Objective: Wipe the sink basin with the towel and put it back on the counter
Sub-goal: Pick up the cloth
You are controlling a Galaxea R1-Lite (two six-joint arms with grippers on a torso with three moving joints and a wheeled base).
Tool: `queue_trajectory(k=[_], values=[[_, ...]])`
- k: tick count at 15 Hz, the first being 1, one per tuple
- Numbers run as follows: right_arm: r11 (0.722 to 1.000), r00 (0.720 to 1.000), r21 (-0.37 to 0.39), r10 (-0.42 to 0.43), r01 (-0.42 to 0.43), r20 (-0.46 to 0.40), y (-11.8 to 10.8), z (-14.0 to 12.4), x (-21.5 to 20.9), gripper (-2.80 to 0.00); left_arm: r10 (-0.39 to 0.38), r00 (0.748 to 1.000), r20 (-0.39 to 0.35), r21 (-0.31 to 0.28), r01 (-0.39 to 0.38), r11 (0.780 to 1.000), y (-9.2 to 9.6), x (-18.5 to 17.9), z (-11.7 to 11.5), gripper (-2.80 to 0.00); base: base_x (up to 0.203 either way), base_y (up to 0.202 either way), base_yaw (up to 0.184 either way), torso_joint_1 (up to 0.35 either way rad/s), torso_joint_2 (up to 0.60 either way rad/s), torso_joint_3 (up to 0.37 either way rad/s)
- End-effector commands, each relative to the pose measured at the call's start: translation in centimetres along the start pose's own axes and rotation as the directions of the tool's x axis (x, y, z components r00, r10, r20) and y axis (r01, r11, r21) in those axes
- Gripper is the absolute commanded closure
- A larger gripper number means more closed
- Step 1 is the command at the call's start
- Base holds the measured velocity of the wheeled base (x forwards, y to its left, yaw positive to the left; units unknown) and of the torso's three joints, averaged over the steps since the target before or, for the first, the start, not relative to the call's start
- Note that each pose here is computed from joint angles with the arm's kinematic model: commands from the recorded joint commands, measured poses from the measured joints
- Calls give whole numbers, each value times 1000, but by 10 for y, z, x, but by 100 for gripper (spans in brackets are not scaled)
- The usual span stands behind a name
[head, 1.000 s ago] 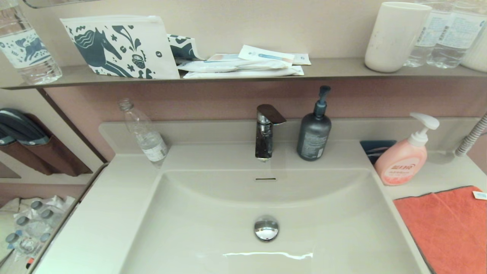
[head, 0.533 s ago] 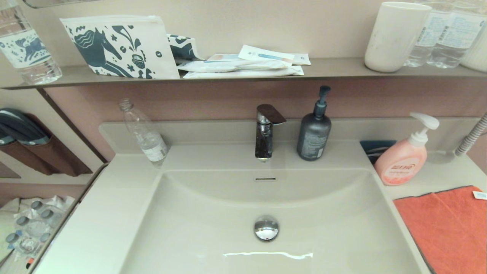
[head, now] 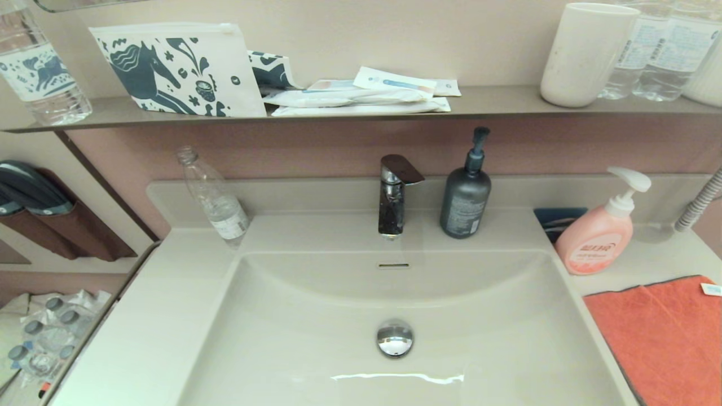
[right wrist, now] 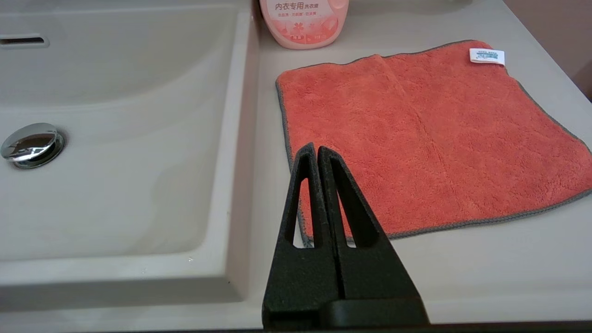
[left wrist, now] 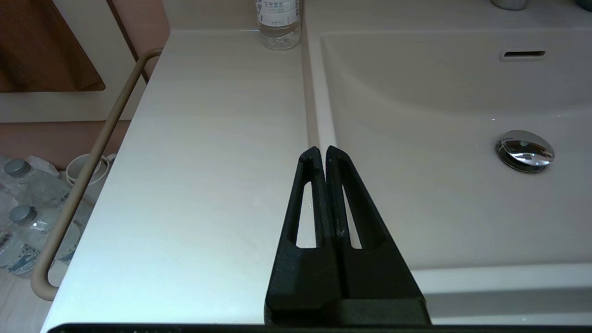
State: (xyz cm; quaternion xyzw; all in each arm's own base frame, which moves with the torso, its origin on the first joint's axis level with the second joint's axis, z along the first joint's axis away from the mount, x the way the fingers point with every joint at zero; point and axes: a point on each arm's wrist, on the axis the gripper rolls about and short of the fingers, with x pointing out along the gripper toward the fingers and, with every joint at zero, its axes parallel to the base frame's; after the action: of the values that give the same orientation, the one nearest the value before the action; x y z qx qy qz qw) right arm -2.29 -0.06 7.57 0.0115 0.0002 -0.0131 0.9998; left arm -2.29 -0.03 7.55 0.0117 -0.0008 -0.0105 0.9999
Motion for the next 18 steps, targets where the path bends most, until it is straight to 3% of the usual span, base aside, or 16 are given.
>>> queue_trajectory(k=[1,18], values=[[1000,1000,0,0,0,-1,0,0,0,0,0,1000,-2,-3,0,1000,0,0,0,0,0,0,0,0,0,0],[1000,1000,-3,0,0,-4,0,0,0,0,3,1000,-1,-25,-3,1000,0,0,0,0,0,0,0,0,0,0]])
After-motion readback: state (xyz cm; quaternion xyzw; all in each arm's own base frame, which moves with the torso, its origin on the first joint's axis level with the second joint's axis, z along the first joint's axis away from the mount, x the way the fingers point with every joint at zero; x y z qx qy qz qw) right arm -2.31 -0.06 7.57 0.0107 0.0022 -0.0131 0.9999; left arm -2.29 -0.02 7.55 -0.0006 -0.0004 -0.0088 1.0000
